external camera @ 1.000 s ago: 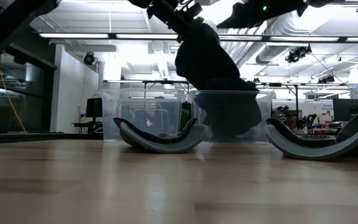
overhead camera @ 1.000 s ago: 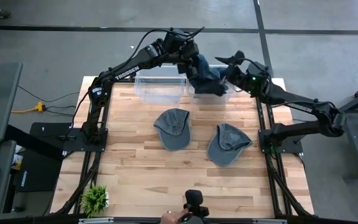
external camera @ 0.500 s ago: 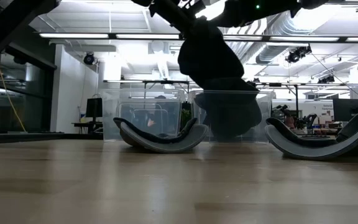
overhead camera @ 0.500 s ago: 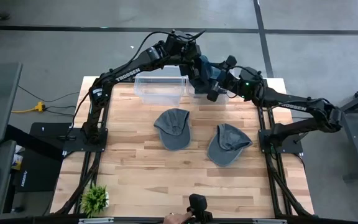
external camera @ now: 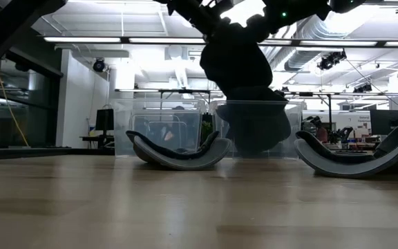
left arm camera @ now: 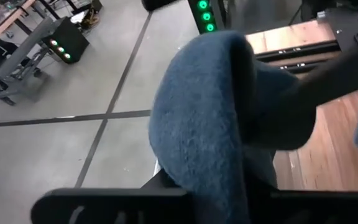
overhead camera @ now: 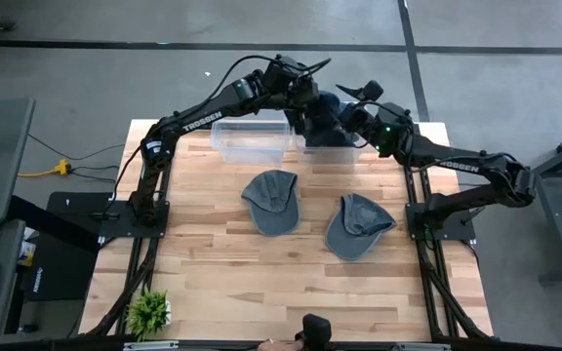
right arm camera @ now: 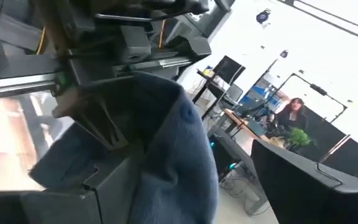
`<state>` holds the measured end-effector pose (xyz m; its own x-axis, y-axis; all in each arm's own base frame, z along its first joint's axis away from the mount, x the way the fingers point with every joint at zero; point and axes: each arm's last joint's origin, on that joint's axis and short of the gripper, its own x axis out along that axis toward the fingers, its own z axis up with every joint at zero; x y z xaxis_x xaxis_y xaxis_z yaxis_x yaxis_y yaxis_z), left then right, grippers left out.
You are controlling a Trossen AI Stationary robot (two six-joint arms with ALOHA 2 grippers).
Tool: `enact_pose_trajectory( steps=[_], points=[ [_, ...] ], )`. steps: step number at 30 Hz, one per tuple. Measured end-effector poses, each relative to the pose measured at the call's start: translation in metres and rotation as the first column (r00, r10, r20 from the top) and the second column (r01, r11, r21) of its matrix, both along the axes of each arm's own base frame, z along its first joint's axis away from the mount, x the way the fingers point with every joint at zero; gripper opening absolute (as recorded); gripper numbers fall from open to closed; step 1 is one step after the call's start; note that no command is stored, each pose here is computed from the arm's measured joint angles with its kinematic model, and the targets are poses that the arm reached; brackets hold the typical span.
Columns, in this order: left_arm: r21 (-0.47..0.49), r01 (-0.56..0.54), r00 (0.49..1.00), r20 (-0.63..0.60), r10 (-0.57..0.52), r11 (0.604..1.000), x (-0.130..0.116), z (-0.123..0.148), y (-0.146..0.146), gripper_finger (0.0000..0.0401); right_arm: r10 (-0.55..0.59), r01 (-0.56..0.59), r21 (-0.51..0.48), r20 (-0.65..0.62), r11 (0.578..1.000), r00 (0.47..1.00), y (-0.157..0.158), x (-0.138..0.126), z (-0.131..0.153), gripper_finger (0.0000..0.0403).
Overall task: Pick & Place hat
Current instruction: Put the blue cap into the right transparent bin
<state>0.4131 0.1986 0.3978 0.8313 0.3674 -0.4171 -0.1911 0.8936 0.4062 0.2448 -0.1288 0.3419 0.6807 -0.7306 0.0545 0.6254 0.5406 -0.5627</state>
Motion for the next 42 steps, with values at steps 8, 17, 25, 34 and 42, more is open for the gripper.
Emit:
enact_pose_trajectory(
  steps=[8, 17, 25, 34, 42],
  points=[
    [0.001, 0.012, 1.000, -0.026, -0.012, 1.000, -0.001, -0.002, -0.001, 0.0000, 0.098, -0.095, 0.035, -0.069, 0.995, 0.993, 0.001, 0.004, 0.019, 0.0293],
    [-0.002, 0.018, 1.000, -0.025, -0.018, 1.000, -0.001, -0.002, -0.001, 0.0000, 0.163, -0.151, 0.106, -0.117, 0.983, 0.980, -0.006, 0.001, 0.036, 0.0293],
    [-0.003, 0.026, 0.999, -0.031, -0.026, 1.000, 0.000, -0.002, -0.003, 0.0000, 0.190, -0.163, 0.159, -0.177, 0.974, 0.966, -0.016, 0.017, 0.025, 0.0293],
    [0.002, 0.026, 0.998, -0.052, -0.026, 1.000, -0.001, -0.004, -0.003, 0.0000, 0.090, -0.051, 0.158, -0.246, 0.986, 0.965, -0.020, 0.018, 0.027, 0.0284],
    [-0.006, 0.035, 0.997, -0.068, -0.035, 0.999, -0.001, -0.005, -0.005, 0.0000, -0.031, 0.067, 0.129, -0.264, 0.989, 0.964, -0.022, 0.013, 0.036, 0.0239]
  ],
)
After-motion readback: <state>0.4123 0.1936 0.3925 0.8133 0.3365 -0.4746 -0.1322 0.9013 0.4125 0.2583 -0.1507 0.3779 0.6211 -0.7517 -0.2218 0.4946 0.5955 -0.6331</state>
